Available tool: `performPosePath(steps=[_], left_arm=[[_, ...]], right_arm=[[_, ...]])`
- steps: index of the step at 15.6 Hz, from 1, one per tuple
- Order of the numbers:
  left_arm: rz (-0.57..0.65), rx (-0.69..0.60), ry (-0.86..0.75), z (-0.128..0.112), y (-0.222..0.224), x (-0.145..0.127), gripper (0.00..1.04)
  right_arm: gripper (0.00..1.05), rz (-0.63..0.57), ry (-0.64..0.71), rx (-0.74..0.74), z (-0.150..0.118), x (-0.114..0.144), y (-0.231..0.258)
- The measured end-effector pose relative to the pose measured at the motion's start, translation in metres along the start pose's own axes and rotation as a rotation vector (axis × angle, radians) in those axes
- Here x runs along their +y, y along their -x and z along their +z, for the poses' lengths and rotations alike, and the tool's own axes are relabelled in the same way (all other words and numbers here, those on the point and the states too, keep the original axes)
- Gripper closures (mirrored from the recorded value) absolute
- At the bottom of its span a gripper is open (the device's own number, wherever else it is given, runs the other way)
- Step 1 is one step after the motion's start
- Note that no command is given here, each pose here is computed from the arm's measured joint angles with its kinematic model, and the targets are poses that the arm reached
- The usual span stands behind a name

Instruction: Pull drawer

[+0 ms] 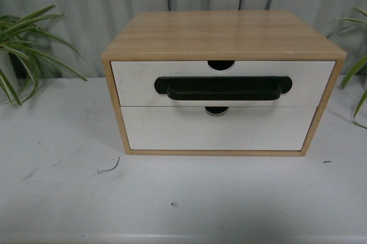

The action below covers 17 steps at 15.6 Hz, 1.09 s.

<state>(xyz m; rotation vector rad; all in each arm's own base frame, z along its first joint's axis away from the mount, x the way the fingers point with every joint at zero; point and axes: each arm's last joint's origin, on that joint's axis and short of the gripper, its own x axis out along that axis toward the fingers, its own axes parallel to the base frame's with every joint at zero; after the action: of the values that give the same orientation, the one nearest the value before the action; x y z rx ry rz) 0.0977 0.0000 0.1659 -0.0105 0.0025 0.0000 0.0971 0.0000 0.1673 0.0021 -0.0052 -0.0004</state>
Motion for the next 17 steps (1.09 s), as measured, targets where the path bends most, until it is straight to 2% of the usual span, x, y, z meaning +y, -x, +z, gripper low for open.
performPosePath(steps=[17], left_arm=[[0.000,0.000,0.000,0.0000,0.0000,0.0000,0.07]], right_arm=[[0.06,0.000,0.000,0.000,0.0000,0.0000,0.0000]])
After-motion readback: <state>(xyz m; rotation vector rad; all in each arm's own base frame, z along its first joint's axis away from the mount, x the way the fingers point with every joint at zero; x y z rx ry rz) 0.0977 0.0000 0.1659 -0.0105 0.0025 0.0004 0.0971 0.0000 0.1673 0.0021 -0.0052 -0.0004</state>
